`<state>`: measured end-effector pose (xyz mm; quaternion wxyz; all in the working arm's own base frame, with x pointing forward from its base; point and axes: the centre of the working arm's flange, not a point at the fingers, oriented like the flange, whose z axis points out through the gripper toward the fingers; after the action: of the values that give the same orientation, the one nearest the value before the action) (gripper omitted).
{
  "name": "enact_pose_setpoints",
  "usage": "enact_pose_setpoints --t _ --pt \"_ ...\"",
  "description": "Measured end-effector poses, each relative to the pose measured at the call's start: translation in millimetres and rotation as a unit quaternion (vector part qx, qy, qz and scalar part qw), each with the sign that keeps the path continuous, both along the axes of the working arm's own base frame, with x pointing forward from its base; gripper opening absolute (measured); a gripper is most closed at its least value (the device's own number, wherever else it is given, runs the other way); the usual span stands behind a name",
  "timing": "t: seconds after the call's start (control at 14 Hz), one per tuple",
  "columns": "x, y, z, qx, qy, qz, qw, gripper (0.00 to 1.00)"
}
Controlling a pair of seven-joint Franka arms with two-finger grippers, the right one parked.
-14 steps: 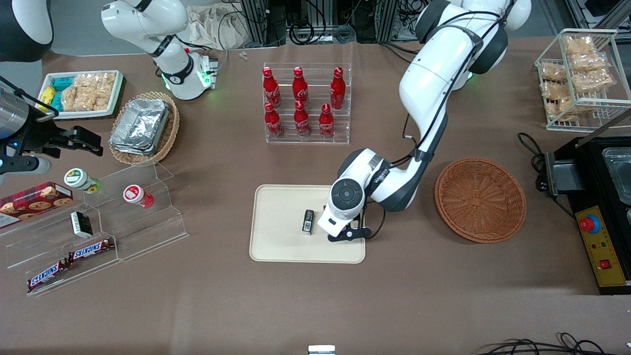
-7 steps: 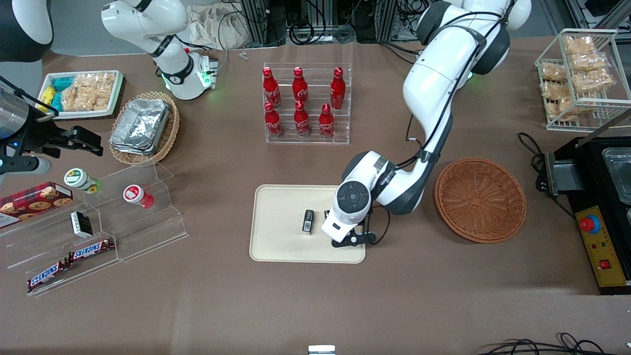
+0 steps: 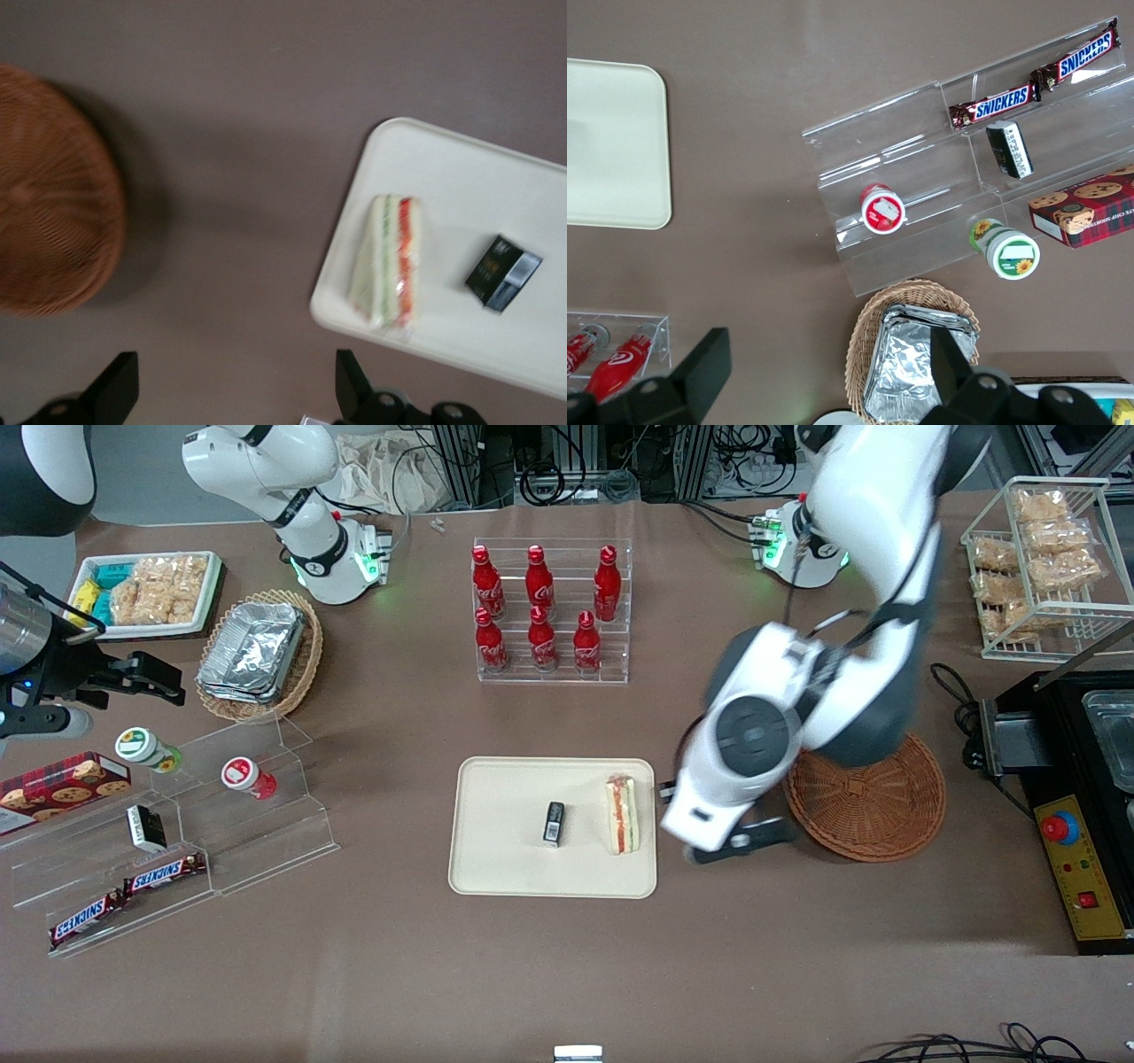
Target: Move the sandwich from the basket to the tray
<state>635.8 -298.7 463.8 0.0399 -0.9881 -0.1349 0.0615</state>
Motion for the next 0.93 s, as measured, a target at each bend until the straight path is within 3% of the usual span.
enact_pose_setpoints --t 0.21,0.43,0.71,0.93 --pt "-5.2 81.0 47.7 -0.008 -0.008 -0.011 0.9999 1.00" --pt "-28.1 142.2 77.8 -0.015 -0.014 -0.032 0.9993 1.00" --pt "-72.3 227.7 79.8 -0.026 -0.052 -0.079 0.9951 1.00" --pt "-88.2 254.8 68.2 -0.029 -0.043 -0.132 0.9899 1.00"
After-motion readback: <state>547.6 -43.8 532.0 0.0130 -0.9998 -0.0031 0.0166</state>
